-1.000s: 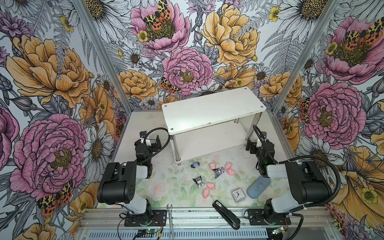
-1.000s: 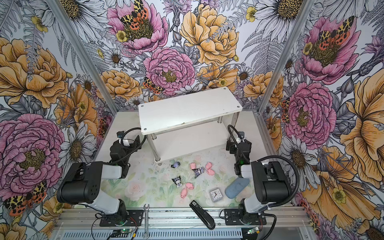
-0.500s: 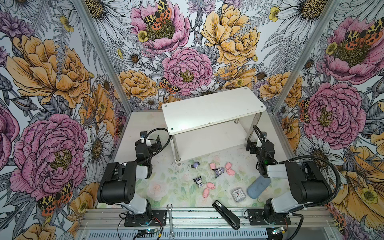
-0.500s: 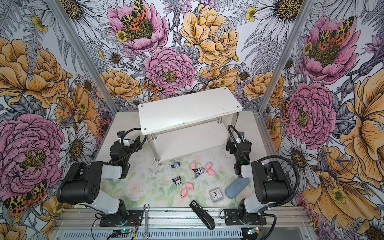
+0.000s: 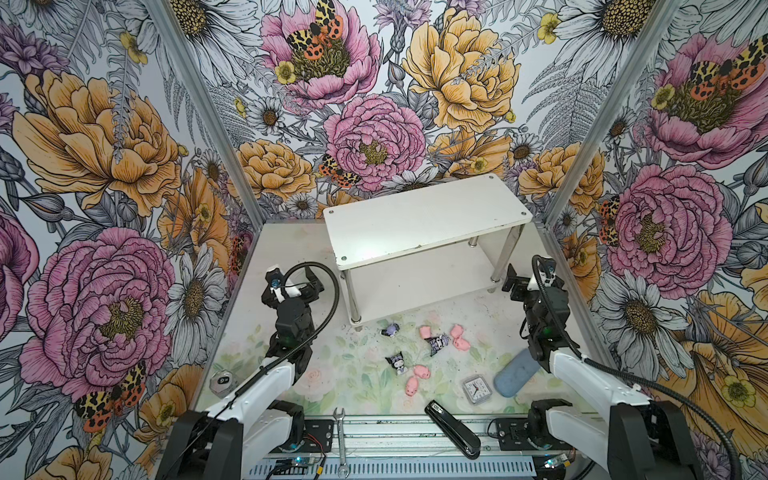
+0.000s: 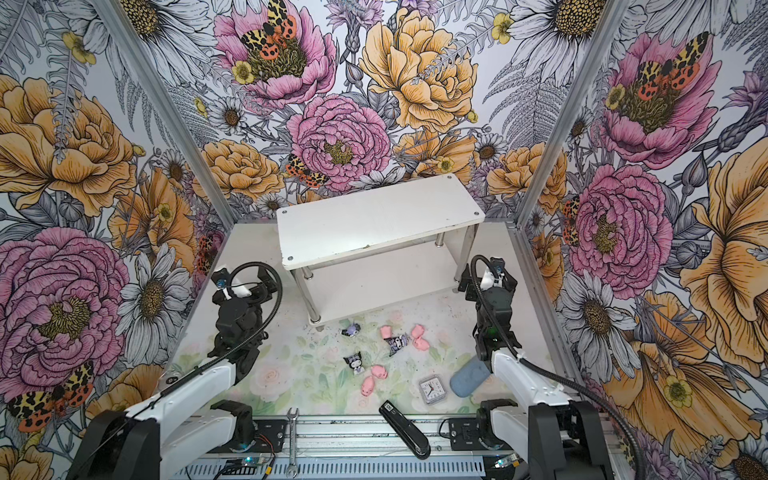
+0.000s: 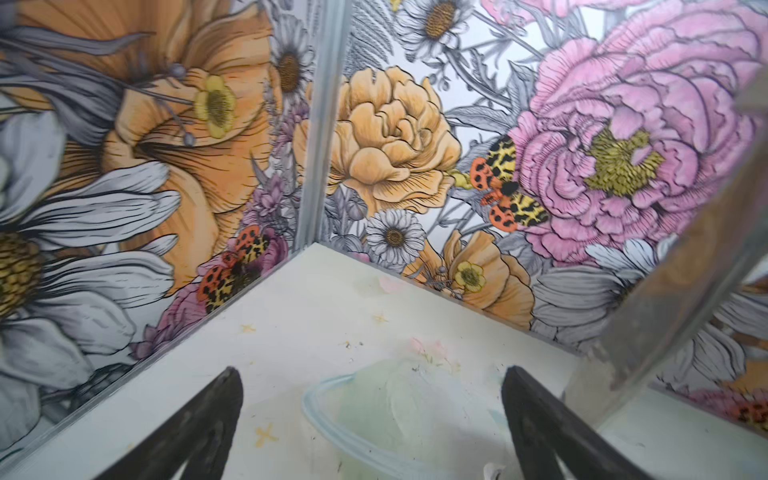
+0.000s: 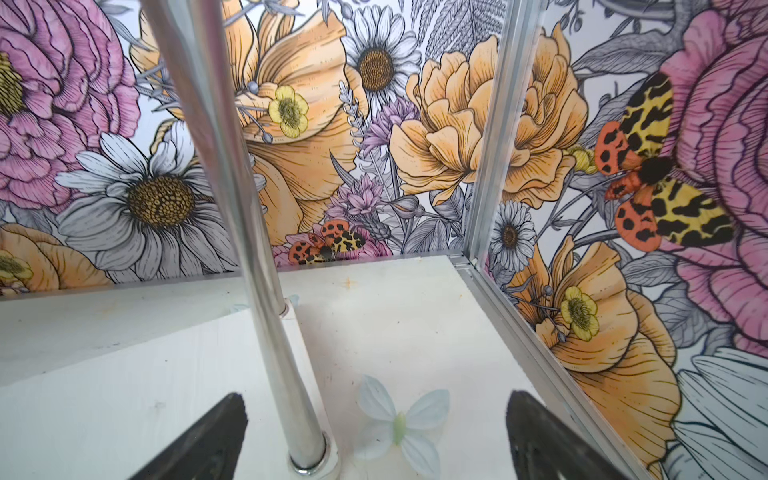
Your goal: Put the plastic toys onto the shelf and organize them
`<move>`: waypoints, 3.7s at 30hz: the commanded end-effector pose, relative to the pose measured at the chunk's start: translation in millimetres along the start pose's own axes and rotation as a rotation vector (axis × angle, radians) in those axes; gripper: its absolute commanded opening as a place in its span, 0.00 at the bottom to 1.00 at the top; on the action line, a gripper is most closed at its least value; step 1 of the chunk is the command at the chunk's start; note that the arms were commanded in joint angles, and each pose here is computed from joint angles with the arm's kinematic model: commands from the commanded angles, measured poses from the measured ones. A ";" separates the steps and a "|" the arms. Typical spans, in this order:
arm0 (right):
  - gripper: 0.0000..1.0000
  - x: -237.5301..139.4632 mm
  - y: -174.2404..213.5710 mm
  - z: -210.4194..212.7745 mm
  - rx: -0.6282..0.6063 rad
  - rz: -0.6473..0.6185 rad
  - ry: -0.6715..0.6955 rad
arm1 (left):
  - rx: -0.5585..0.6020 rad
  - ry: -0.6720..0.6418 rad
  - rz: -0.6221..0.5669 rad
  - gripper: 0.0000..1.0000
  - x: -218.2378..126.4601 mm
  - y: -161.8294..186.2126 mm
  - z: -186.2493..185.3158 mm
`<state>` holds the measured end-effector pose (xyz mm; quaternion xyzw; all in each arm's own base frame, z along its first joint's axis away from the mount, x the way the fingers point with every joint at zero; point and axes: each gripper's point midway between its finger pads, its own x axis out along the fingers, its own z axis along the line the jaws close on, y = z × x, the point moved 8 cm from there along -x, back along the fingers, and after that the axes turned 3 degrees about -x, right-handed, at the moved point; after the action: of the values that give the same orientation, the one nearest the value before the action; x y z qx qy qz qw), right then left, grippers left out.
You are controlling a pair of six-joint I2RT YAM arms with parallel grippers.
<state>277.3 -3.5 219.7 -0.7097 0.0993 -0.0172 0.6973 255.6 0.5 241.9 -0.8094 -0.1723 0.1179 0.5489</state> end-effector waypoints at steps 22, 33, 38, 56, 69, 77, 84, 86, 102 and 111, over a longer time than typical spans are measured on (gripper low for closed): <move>0.81 21.4 -25.0 30.1 0.035 0.118 -0.264 | -0.051 0.589 0.395 0.88 -112.2 27.8 -30.9; 0.72 53.2 -41.0 38.5 -0.011 0.101 -0.307 | 0.073 0.756 0.482 0.77 -108.8 41.3 -76.0; 0.69 60.9 -42.2 39.0 -0.012 0.097 -0.306 | 0.118 0.740 0.469 0.64 -90.8 43.5 -96.8; 0.60 50.5 -50.8 33.0 -0.014 0.037 -0.277 | 0.054 0.803 0.533 0.34 13.3 62.6 -166.0; 0.60 2.2 -29.7 50.7 -0.051 0.173 -0.275 | 0.007 0.752 0.529 0.65 25.2 52.1 -153.2; 0.61 -55.8 -20.7 66.6 -0.162 0.199 -0.237 | 0.093 0.678 0.530 0.75 -31.3 43.7 -116.4; 0.59 -80.5 0.5 126.6 -0.251 0.272 -0.425 | 0.072 0.663 0.563 0.77 -71.2 53.1 -88.8; 0.58 -81.3 9.0 152.3 -0.322 0.306 -0.484 | 0.045 0.647 0.566 0.77 -76.6 57.0 -80.3; 0.55 -76.7 60.1 272.5 -0.203 0.503 -0.963 | 0.059 0.578 0.625 0.79 -90.6 84.3 -51.6; 0.56 -65.3 76.1 283.6 -0.096 0.564 -1.003 | 0.032 0.590 0.647 0.77 -83.7 98.9 -51.9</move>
<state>239.5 275.3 131.9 -0.6409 -0.0308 0.5131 0.5701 210.2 -110.2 174.8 -0.8058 0.2510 0.0549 0.5336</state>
